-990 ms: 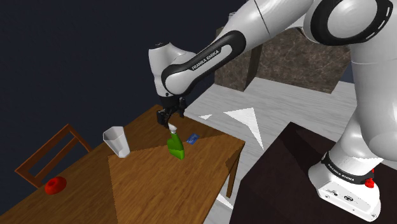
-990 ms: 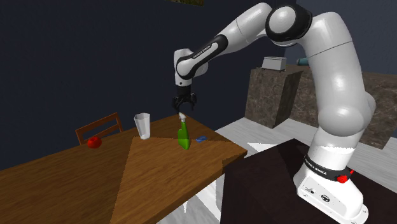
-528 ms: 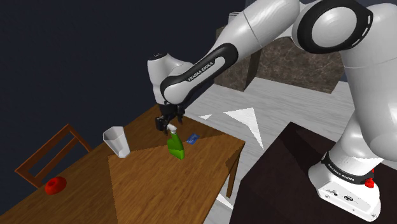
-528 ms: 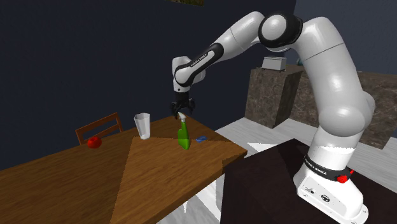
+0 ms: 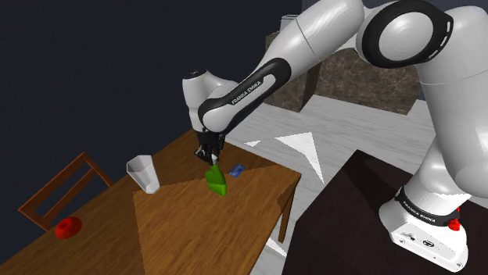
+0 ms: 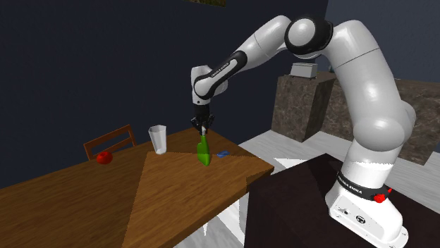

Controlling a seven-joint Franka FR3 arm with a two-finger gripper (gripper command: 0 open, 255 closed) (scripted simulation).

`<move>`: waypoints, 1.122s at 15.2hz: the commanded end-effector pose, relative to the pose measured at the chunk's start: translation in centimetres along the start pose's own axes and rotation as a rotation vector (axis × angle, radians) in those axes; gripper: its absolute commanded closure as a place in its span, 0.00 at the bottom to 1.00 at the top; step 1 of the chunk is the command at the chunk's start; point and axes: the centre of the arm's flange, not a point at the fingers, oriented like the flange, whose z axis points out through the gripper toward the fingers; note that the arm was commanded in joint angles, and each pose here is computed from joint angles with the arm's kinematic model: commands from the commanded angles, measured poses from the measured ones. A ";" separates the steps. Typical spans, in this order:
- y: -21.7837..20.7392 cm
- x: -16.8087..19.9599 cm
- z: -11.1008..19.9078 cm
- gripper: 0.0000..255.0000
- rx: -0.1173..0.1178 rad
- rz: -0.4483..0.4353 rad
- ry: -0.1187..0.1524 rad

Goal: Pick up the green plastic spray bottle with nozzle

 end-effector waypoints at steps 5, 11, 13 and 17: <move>0.1 -0.1 0.0 1.00 0.000 0.000 -0.001; 0.0 -0.2 -3.1 1.00 0.000 0.000 -0.001; 0.0 -0.2 -4.2 1.00 0.000 0.000 -0.001; 0.0 -0.3 -6.3 1.00 0.000 0.000 -0.001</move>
